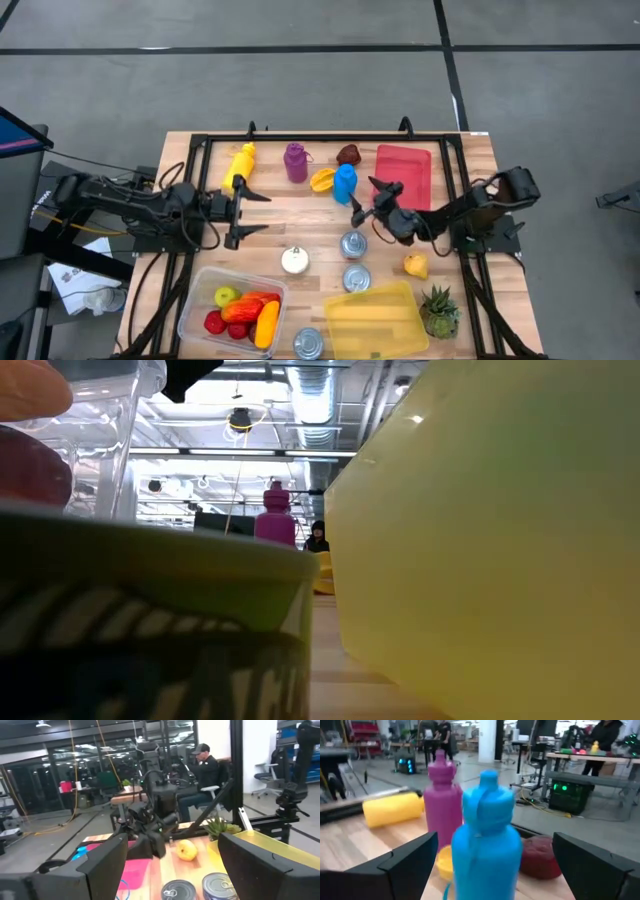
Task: Pick & Place Food Item
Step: Put the blue water bottle into the red bin
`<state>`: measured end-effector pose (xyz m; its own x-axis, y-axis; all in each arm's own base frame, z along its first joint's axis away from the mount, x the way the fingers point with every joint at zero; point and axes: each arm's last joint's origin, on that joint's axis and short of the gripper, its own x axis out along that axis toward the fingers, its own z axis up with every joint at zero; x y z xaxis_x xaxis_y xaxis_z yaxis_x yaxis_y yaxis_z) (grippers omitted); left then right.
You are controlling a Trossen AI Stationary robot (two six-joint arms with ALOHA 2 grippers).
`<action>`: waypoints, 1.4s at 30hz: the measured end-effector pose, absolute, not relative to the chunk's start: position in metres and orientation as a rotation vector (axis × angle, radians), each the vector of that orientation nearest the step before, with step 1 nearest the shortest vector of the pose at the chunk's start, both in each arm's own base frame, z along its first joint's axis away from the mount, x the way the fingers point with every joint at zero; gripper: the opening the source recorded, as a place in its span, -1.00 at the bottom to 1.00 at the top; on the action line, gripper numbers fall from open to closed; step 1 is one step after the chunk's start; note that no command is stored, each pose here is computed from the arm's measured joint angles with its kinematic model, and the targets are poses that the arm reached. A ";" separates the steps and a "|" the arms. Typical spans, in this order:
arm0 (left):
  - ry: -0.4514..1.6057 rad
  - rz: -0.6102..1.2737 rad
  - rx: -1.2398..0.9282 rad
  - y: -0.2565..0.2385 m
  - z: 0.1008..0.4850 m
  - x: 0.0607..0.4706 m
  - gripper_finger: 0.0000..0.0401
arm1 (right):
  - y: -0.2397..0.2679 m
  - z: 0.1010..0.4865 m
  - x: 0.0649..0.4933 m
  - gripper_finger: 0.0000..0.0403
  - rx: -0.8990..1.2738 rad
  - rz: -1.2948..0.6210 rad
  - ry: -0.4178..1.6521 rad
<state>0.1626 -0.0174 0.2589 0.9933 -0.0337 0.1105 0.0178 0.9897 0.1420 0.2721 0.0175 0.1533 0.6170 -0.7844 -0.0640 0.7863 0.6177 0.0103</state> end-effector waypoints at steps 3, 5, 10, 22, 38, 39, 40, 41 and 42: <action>-0.113 -0.029 0.140 -0.016 0.259 0.163 0.51 | 0.005 0.145 0.281 0.88 0.035 -0.897 0.049; -0.113 -0.030 0.139 -0.016 0.259 0.163 0.51 | -0.001 0.140 0.283 0.88 0.029 -0.911 0.049; -0.092 -0.031 0.141 -0.016 0.257 0.163 0.51 | -0.006 0.137 0.288 0.88 0.021 -0.906 0.027; -0.075 -0.032 0.145 -0.016 0.255 0.163 0.51 | -0.026 0.138 0.294 0.88 0.043 -0.849 0.005; -0.059 -0.033 0.148 -0.016 0.254 0.163 0.51 | -0.041 0.143 0.306 0.60 0.055 -0.825 0.029; -0.059 -0.033 0.148 -0.016 0.254 0.163 0.51 | -0.040 0.143 0.306 0.53 0.055 -0.823 0.028; -0.059 -0.033 0.148 -0.016 0.254 0.163 0.51 | -0.040 0.143 0.306 0.44 0.055 -0.823 0.028; -0.059 -0.033 0.148 -0.016 0.254 0.163 0.51 | -0.040 0.143 0.306 0.35 0.055 -0.823 0.028; -0.058 -0.033 0.148 -0.016 0.254 0.163 0.51 | -0.040 0.143 0.306 0.25 0.055 -0.823 0.028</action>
<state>0.1632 -0.0160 0.2535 0.9978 -0.0368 0.0553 0.0283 0.9886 0.1479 0.3061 -0.0401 0.1431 0.6801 -0.7317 -0.0465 0.7332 0.6790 0.0378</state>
